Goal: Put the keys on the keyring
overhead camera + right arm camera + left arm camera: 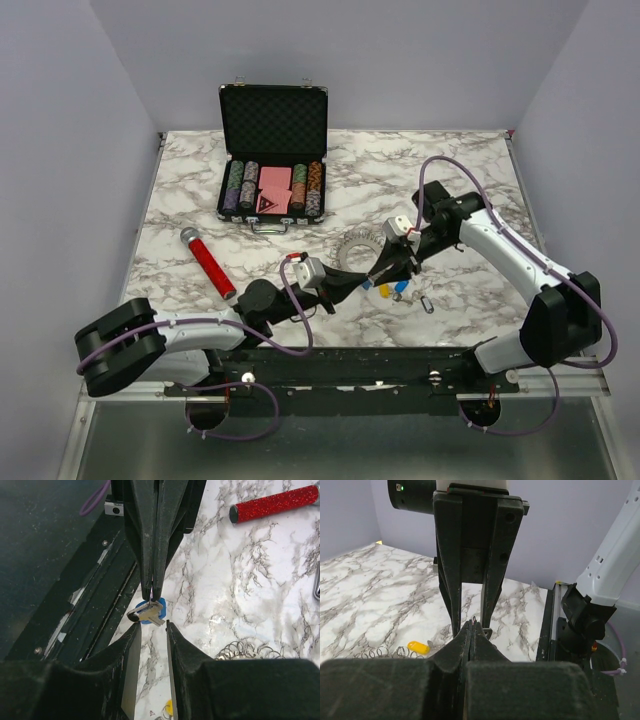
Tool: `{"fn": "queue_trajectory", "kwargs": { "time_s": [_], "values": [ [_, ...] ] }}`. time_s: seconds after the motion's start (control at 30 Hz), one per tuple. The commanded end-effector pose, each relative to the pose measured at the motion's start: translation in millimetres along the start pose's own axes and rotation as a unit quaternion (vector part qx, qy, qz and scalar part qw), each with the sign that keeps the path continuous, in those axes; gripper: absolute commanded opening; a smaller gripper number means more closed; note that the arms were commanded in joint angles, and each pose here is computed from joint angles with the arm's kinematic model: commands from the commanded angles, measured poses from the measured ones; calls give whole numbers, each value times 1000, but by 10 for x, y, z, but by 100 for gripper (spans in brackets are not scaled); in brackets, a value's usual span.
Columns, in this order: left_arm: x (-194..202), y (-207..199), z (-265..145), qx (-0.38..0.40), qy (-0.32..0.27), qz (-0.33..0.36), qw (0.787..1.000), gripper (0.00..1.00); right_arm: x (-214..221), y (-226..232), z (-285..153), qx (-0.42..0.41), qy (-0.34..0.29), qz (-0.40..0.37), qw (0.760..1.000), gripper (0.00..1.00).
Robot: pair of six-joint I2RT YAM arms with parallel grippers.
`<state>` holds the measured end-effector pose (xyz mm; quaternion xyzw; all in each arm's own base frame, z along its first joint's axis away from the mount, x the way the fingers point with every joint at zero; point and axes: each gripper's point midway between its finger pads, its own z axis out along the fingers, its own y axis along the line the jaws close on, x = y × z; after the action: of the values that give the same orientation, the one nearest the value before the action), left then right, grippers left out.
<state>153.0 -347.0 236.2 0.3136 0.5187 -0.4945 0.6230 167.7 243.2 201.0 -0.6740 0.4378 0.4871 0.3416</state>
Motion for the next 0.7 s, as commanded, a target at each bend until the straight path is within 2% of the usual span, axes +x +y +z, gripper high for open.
{"fn": "queue_trajectory", "kwargs": {
  "time_s": [0.0, 0.4, 0.67],
  "values": [
    [-115, -40, -3, 4, -32, -12, 999, 0, -153, -38, 10, -2, -37, 7, 999, 35],
    [-54, -25, -16, 0, -25, -15, 1000, 0, -285, -11, 4, -8, -59, 8, 998, 34],
    [-52, -18, -2, -1, -25, -17, 1000, 0, -292, -12, 15, -11, -71, 13, 997, 20]
  ]
}}
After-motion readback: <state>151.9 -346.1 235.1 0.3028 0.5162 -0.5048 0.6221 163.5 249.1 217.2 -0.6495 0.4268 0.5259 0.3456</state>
